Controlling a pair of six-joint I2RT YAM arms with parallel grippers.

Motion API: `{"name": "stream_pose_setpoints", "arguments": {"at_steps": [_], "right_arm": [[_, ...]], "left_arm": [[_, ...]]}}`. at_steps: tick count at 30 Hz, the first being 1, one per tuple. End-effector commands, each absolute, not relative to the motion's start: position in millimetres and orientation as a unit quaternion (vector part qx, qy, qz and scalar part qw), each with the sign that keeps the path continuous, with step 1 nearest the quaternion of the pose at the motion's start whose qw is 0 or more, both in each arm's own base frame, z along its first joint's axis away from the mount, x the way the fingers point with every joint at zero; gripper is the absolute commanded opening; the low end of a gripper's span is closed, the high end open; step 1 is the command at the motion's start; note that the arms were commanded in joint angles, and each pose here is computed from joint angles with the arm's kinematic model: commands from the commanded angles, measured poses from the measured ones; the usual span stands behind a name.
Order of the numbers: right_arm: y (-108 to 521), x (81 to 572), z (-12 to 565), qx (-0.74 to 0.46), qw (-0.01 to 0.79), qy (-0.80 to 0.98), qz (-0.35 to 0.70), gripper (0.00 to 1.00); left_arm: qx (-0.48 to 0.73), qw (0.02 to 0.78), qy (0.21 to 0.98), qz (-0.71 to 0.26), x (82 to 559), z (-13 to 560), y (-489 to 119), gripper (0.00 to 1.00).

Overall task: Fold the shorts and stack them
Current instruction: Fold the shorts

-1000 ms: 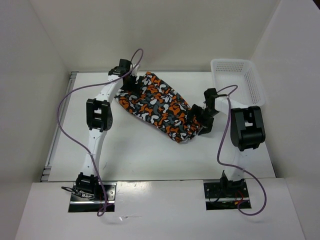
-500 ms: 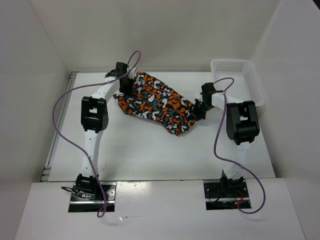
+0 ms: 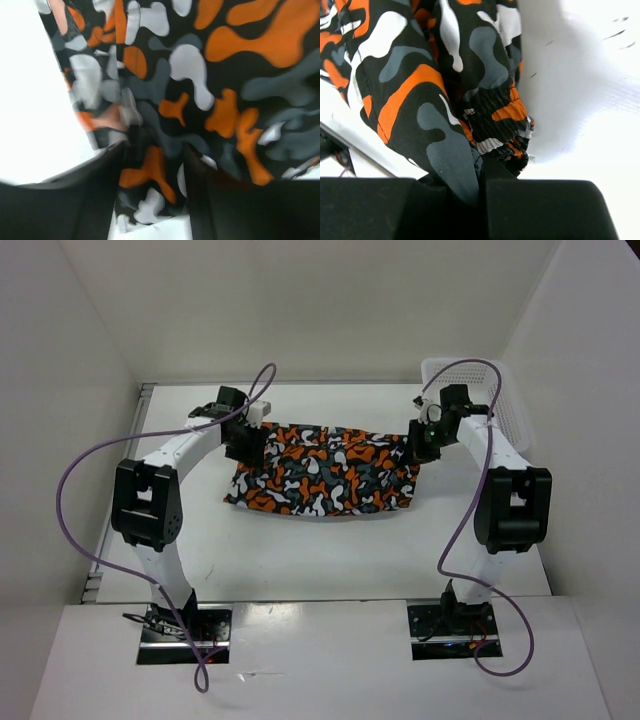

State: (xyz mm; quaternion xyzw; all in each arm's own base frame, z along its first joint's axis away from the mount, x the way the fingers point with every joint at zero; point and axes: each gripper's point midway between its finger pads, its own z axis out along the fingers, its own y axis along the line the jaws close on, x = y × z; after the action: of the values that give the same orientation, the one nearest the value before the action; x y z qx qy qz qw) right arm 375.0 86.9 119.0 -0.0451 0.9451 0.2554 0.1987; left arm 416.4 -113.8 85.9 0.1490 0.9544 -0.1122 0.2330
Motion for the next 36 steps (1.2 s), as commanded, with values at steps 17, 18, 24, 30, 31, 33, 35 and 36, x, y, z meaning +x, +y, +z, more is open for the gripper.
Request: {"name": "stream_pose_setpoints", "arguments": {"at_steps": [17,18,24,30,31,33,35,36], "right_arm": [[104,430,87,-0.080,0.207,0.959,0.178,0.15],[104,426,78,-0.078,0.196,0.961,0.178,0.18],[100,425,65,-0.090,0.184,0.964,0.169,0.41],[98,420,61,-0.088,0.175,0.967,0.164,0.97],[97,411,58,-0.086,0.163,0.969,0.164,1.00],[100,403,59,-0.087,0.154,0.968,0.175,1.00],[105,387,55,-0.085,0.132,0.968,0.194,1.00],[101,382,49,-0.084,0.124,0.970,0.192,1.00]], "left_arm": [[0.160,0.358,0.915,-0.097,549,140,-141,0.91],[0.159,0.334,0.924,-0.096,555,110,-142,0.92],[0.128,0.343,0.928,-0.074,593,106,-111,0.92],[0.140,0.297,0.936,-0.127,575,76,-123,0.92],[0.141,0.282,0.939,-0.137,568,69,-125,0.90],[0.148,0.270,0.937,-0.166,560,64,-134,0.87],[0.155,0.263,0.932,-0.195,555,61,-144,0.74],[0.157,0.253,0.932,-0.206,551,53,-147,0.70]]}}
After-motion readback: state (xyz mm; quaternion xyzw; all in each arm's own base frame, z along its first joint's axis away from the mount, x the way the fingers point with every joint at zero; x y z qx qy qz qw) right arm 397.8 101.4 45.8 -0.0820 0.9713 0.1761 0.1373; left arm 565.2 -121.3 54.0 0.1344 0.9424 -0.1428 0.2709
